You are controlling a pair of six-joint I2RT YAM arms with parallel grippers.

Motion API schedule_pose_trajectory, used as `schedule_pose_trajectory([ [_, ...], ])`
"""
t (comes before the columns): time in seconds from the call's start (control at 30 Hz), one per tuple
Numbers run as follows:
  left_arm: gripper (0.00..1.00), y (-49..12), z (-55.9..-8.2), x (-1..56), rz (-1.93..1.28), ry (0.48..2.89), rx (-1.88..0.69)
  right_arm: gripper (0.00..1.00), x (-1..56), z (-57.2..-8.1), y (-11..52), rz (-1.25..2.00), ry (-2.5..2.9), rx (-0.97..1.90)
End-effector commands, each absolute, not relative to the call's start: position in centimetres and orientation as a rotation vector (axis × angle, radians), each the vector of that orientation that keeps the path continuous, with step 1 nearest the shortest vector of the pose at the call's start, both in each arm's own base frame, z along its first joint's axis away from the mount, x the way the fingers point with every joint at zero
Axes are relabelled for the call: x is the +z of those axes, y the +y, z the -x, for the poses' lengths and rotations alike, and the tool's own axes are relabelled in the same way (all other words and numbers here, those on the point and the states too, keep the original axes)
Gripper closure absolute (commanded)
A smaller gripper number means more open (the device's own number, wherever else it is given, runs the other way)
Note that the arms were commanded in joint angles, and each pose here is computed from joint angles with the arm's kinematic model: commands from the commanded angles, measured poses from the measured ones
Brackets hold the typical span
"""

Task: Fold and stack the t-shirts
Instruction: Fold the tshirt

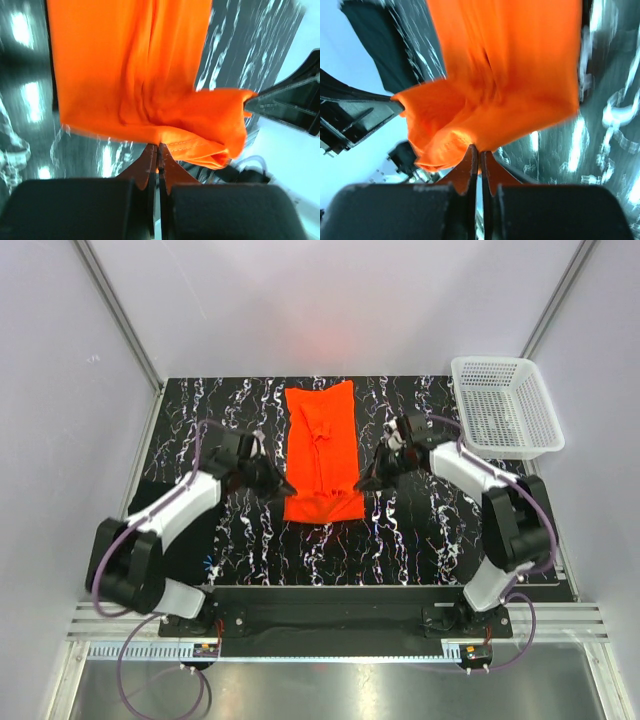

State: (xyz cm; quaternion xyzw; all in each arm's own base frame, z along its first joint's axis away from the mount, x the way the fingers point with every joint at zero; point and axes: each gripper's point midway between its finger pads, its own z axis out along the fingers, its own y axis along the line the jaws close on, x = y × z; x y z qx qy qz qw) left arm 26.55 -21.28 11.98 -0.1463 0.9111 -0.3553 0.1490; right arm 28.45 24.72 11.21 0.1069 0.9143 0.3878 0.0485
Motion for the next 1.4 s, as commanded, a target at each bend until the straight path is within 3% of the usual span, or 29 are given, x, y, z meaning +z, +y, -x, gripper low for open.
schedule_pose_trajectory([
  [0.0,1.00,-20.3,-31.6,12.8,0.431,2.568,-0.940,1.00,11.6,-31.0,24.2,-0.215,2.828,1.159],
  [0.13,1.00,-20.1,-37.0,13.1,0.461,2.541,-0.934,1.00,11.0,-35.4,24.1,-0.202,2.819,1.177],
  [0.3,1.00,-19.8,-40.2,10.7,0.520,2.577,-0.950,1.00,10.3,-39.1,23.1,-0.232,2.814,1.178],
  [1.07,1.00,-19.0,-46.8,9.1,0.609,2.550,-1.041,0.98,9.8,-46.5,25.1,-0.250,2.752,1.372],
  [1.17,0.96,-19.1,-47.4,8.4,0.609,2.558,-1.056,0.98,9.1,-47.1,25.3,-0.254,2.758,1.376],
  [1.37,0.79,-19.0,-49.1,7.8,0.558,2.550,-1.045,0.78,8.1,-48.6,24.8,-0.275,2.754,1.362],
])
